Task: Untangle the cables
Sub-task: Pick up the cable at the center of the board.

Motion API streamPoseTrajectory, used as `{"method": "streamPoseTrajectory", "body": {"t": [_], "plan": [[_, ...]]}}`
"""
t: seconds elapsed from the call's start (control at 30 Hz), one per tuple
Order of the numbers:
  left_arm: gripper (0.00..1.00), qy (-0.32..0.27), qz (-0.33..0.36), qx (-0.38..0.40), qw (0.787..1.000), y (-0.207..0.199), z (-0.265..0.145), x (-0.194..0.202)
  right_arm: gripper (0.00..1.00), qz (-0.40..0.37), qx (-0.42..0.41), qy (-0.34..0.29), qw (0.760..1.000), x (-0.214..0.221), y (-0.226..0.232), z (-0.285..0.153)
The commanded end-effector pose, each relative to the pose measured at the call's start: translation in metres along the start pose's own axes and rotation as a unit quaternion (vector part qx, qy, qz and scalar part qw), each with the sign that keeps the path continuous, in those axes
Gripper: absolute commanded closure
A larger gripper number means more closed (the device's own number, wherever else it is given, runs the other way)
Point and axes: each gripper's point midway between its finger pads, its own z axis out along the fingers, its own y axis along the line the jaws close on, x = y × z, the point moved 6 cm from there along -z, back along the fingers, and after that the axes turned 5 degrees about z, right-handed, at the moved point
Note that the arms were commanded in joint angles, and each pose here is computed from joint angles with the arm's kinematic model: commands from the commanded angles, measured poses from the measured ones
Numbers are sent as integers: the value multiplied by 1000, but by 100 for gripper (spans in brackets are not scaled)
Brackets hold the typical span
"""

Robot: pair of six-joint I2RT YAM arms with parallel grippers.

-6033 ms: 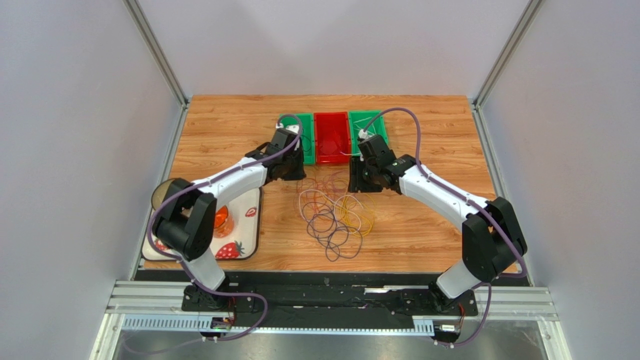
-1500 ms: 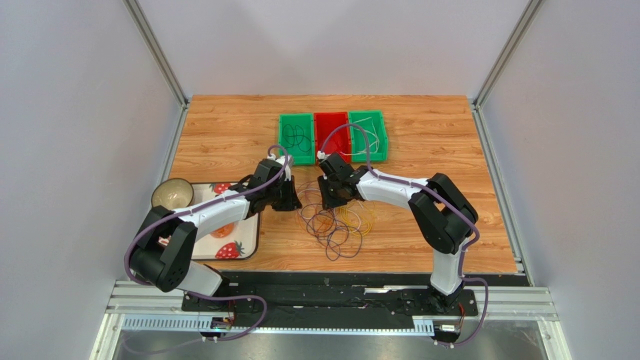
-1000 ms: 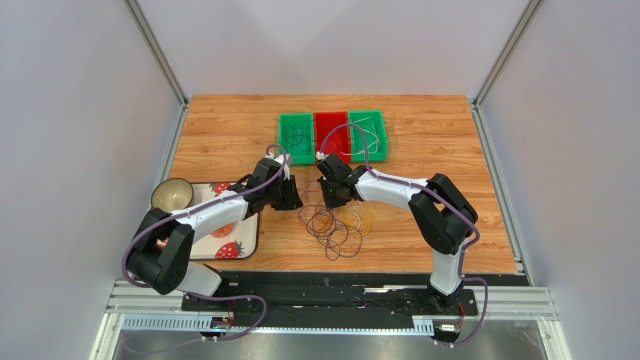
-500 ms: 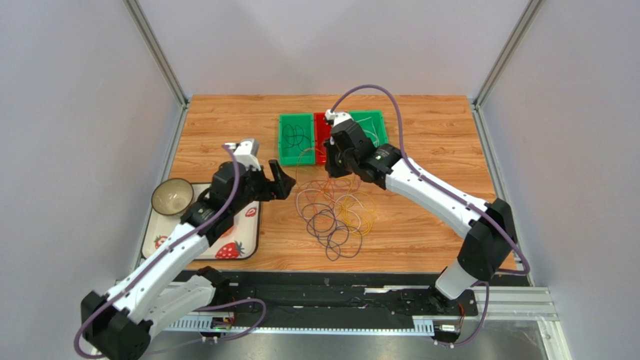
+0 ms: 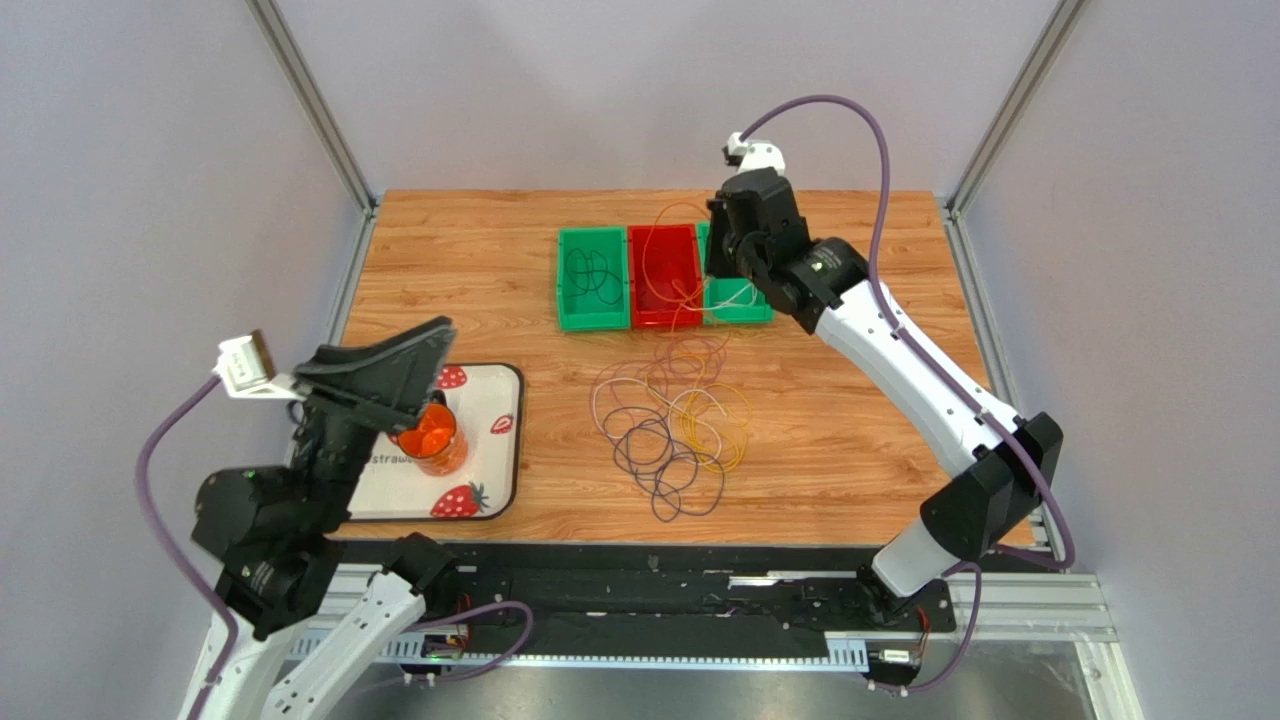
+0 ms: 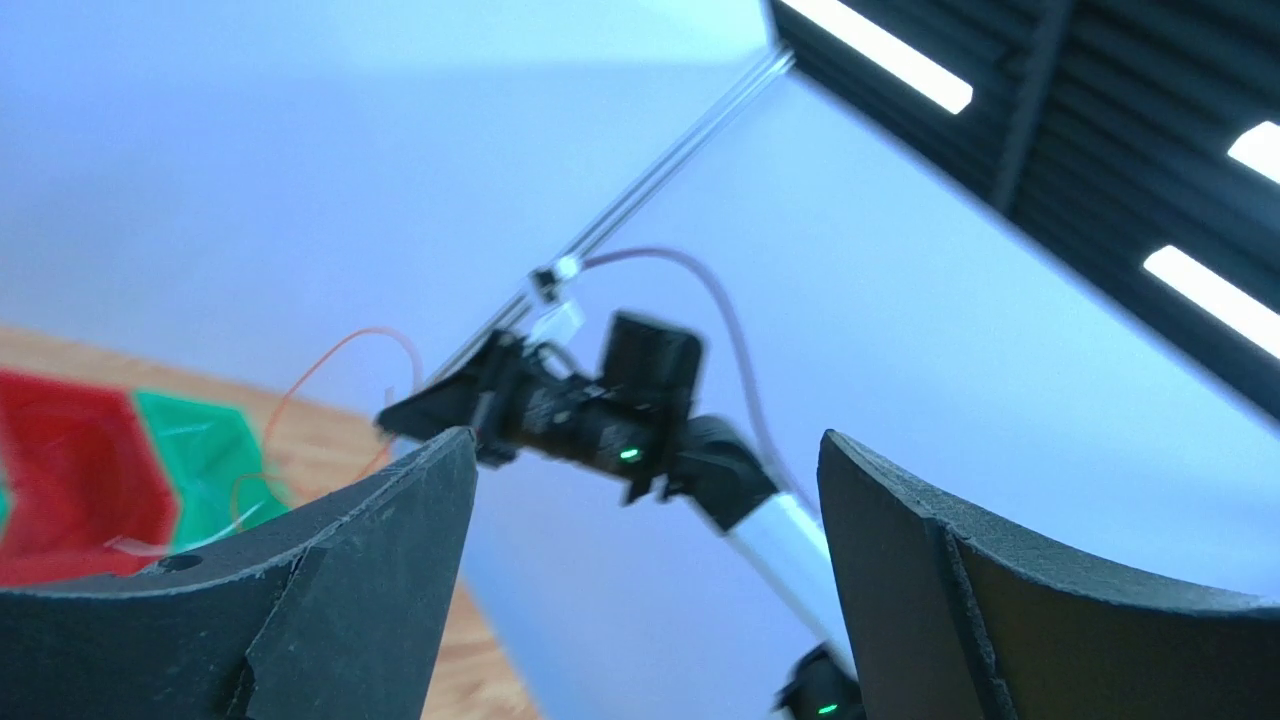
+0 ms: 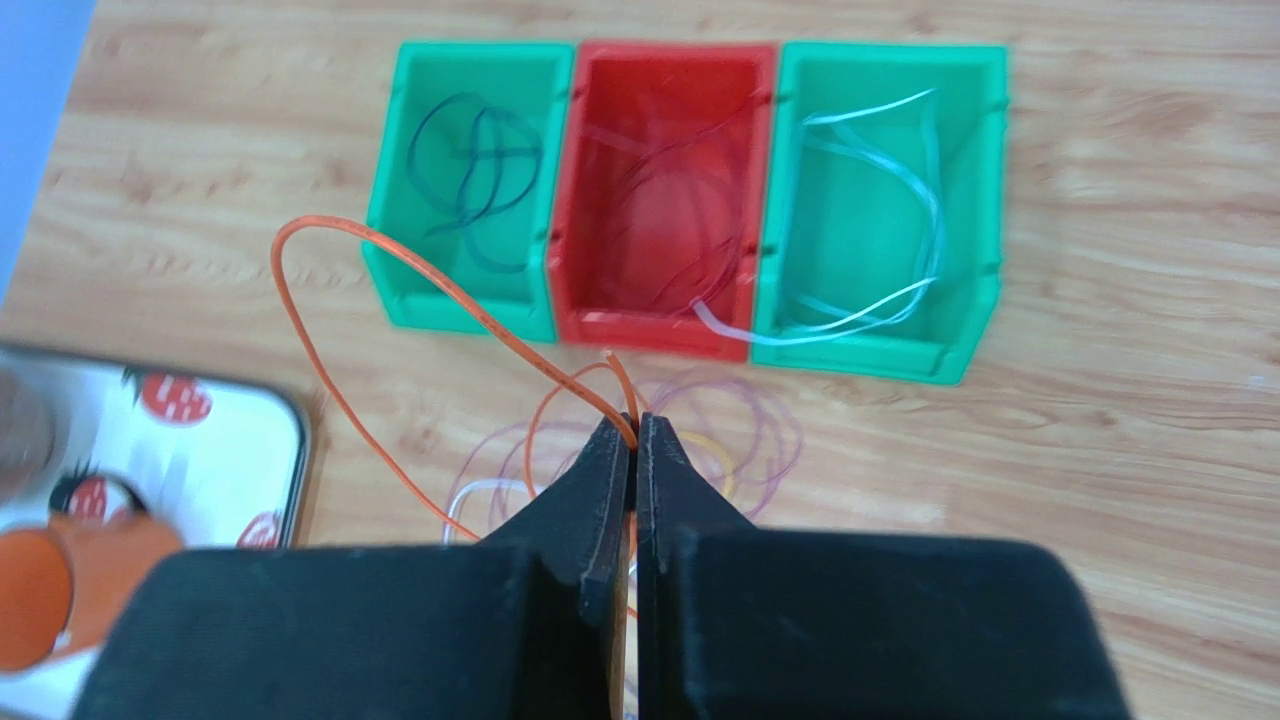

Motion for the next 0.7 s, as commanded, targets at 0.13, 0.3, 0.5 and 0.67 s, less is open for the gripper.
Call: {"method": "streamPoseTrajectory", "body": {"t": [0.13,0.3,0.5,0.67], "plan": [[6,-194,-155,120,961,-42,-33,-62,100,54,89,-45,994,-53,-47,30],[6,-147,-129,127,972,-63,-24,-67,100,52,105,-39,992,-59,-56,59],[5,-173,-134,137,966,-63,-22,-72,100,48,123,-19,991,-53,-66,90],[5,-197,-127,153,960,-63,-26,-75,100,47,137,-2,989,-46,-77,116]]}}
